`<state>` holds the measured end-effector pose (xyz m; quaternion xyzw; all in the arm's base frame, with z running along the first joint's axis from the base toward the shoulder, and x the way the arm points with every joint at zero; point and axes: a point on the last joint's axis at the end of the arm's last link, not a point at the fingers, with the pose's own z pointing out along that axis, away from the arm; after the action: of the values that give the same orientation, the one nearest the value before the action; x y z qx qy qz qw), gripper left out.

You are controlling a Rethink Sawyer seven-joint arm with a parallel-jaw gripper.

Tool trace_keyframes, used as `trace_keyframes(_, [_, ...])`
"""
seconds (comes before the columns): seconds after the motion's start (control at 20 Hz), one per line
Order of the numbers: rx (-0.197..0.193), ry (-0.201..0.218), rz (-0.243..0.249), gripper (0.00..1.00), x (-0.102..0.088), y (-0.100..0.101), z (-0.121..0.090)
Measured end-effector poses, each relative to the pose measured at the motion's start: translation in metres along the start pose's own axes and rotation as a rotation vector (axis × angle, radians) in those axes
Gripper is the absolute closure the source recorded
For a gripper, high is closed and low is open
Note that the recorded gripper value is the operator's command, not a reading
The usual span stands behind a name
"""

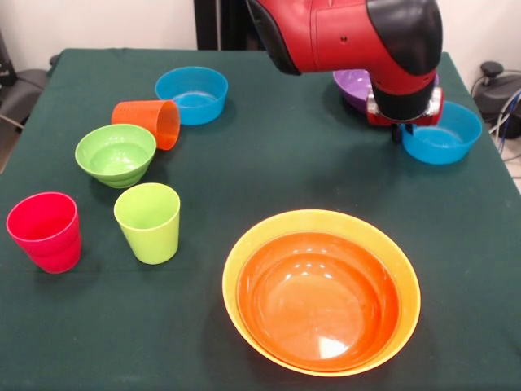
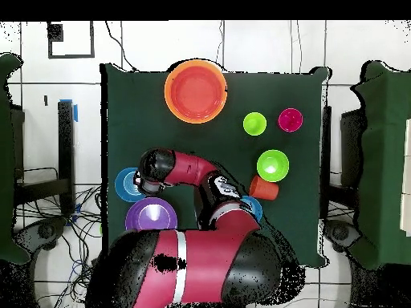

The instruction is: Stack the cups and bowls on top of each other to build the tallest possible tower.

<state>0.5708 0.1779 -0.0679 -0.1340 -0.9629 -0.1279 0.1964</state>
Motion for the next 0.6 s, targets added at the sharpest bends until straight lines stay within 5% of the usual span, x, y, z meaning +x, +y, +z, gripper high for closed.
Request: trace_keyframes(0.6, [0.02, -0.014, -0.009, 1.0, 0.0004, 0.0011, -0.0029])
